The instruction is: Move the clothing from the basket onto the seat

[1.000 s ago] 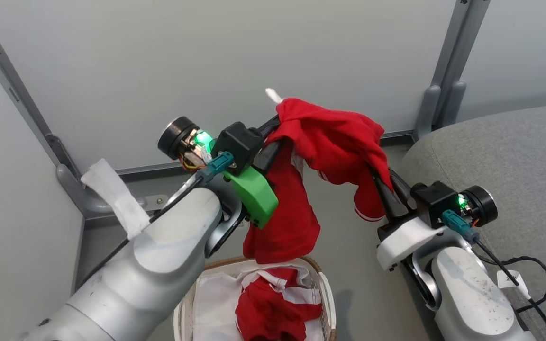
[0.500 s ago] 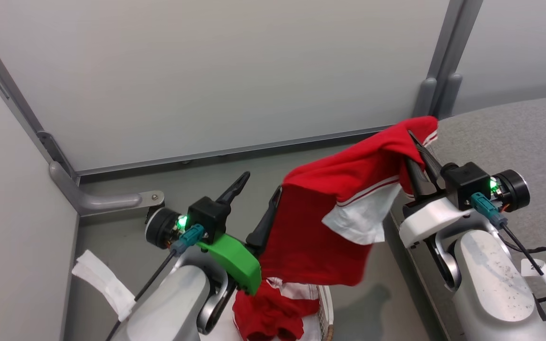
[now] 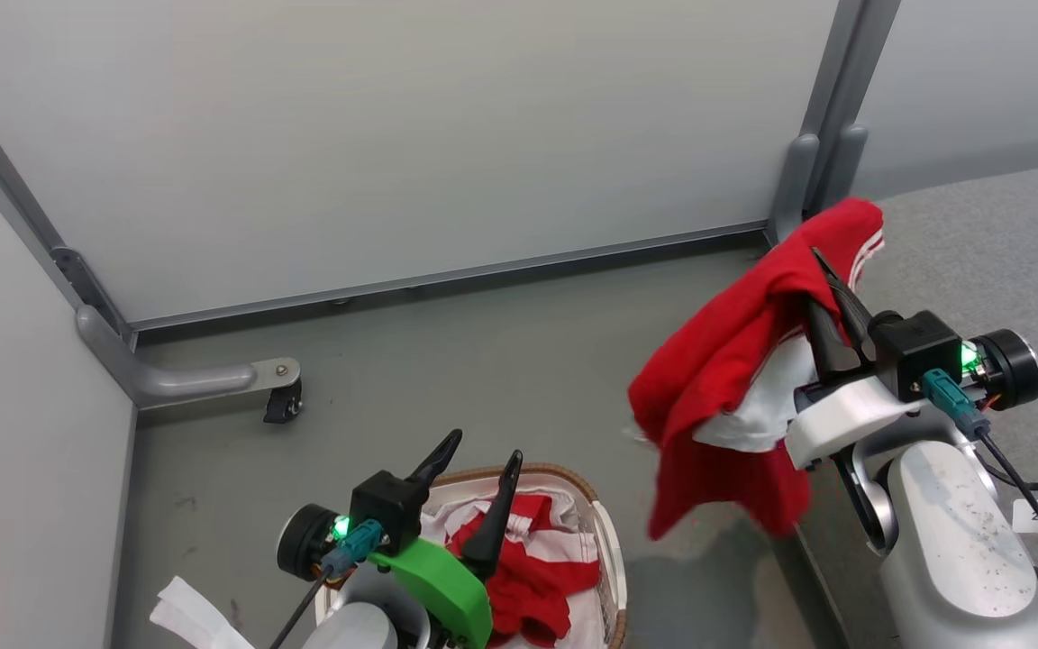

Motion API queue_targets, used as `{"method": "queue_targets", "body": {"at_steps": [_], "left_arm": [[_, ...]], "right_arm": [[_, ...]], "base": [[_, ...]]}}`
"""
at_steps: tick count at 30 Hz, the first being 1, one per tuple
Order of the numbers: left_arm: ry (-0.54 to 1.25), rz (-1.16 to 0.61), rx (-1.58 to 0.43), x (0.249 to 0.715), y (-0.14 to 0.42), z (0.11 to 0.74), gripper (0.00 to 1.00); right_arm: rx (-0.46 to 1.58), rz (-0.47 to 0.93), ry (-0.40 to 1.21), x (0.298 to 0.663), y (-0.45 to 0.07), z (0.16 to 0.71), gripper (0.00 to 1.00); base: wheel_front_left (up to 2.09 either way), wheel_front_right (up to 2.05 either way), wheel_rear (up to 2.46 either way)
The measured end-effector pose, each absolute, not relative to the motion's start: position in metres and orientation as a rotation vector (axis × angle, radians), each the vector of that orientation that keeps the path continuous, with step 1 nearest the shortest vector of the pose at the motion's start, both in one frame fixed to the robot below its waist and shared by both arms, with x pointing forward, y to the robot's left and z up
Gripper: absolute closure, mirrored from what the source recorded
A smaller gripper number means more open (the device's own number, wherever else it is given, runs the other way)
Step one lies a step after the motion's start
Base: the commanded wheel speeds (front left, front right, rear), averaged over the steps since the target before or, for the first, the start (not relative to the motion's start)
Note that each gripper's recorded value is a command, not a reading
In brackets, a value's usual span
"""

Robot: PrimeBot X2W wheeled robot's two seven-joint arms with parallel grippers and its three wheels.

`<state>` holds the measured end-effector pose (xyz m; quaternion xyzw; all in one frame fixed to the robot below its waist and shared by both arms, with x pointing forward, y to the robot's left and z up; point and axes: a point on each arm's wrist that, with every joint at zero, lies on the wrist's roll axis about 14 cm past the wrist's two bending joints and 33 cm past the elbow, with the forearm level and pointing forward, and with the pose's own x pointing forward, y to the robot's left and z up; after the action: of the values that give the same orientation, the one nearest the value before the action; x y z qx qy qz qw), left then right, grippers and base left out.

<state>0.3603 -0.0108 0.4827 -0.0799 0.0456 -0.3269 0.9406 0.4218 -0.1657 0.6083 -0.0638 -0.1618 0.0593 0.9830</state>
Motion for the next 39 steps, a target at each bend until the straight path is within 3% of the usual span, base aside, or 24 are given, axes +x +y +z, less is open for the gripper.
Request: {"method": "queue_targets", "body": {"at_steps": [14,32,39], "left_arm": [[0.108,-0.724,-0.177,0.352,-0.034,0.476,0.0],[0.116,-1.032,-0.189,0.331,-0.129,0.479,0.0],[0.133,-1.089,-0.203,0.334,-0.146,0.471,0.0]], "right_arm": [[-0.15,0.046,-0.314,0.413,-0.194,0.606,1.0],[-0.208,-0.244,-0.267,0.362,-0.297,0.6,1.0],[-0.232,-0.31,-0.249,0.363,-0.32,0.599,1.0]], "base": [[0.0,0.0,0.0],[0.0,0.0,0.0],[0.0,0.0,0.0]]}}
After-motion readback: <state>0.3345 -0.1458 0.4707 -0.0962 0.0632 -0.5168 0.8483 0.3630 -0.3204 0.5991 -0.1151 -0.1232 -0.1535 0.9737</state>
